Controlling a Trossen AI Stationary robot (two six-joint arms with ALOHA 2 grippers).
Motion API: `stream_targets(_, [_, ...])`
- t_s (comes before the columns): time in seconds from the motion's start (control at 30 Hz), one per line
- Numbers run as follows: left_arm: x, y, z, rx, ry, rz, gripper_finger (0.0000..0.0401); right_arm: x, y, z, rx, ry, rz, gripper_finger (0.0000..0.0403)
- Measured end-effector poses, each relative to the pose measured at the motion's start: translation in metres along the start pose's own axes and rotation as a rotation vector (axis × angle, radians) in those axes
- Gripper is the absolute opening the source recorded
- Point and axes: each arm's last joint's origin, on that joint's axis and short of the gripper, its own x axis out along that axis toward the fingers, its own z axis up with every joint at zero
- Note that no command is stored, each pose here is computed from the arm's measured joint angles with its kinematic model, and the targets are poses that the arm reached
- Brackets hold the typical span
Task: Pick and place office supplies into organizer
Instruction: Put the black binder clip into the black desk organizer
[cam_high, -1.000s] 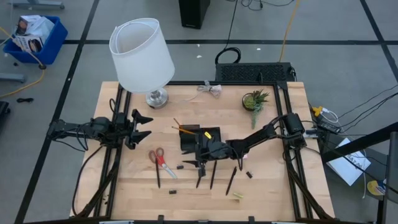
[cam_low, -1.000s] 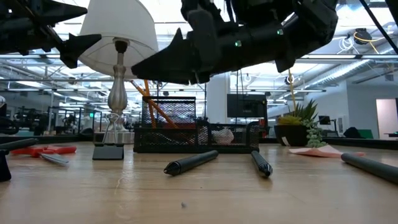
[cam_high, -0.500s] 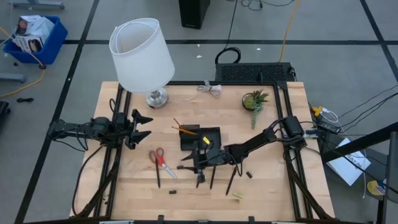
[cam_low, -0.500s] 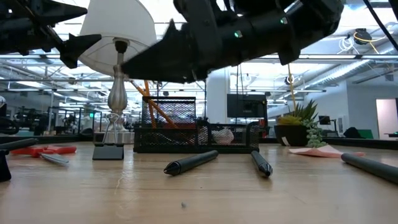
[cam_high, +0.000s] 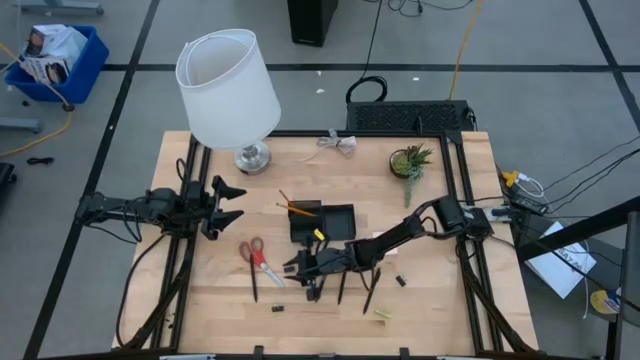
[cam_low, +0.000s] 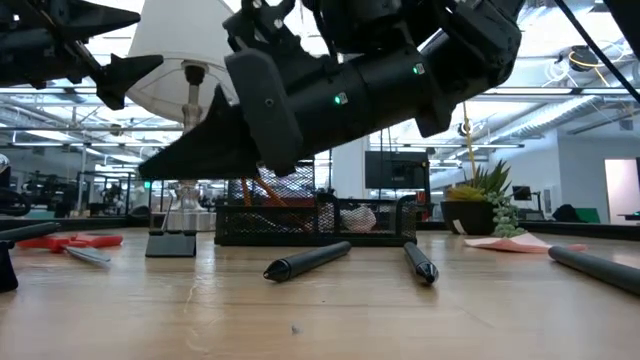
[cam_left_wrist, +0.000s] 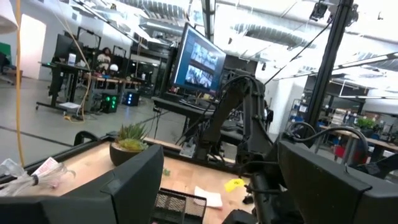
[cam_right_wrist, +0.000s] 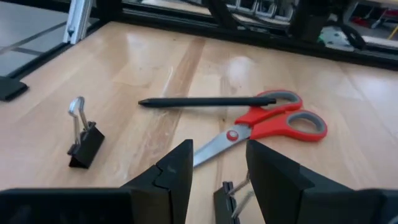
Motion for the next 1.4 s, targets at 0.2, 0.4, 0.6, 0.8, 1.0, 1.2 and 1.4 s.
stream_targets(0.2, [0.0,0.0,0.0,0.0,0.001,0.0,0.0319,0.0,0.0,-0.001,-0.009,0.01,-0.002,0.0141])
stream_targets(0.4, [0.0,0.0,0.0,0.0,0.001,0.0,0.0319,-0.001,0.006,0.0,-0.077,-0.015,0.01,0.0141])
stream_targets(0.6, [0.0,0.0,0.0,0.0,0.001,0.0,0.0319,-0.001,0.009,0.001,-0.126,-0.019,-0.014,0.0141])
stream_targets(0.8, [0.0,0.0,0.0,0.0,0.0,0.0,0.0319,-0.001,0.007,0.002,-0.125,-0.027,-0.047,0.0141])
stream_targets(1.0, [0.0,0.0,0.0,0.0,0.0,0.0,0.0319,-0.001,0.001,-0.001,-0.108,0.008,-0.138,0.0141])
stream_targets(1.2, [0.0,0.0,0.0,0.0,0.0,0.0,0.0319,0.0,-0.004,-0.005,-0.042,0.041,-0.14,0.0141])
stream_targets(1.4, [0.0,0.0,0.0,0.0,0.001,0.0,0.0319,0.0,-0.004,-0.006,-0.036,0.059,-0.124,0.0141])
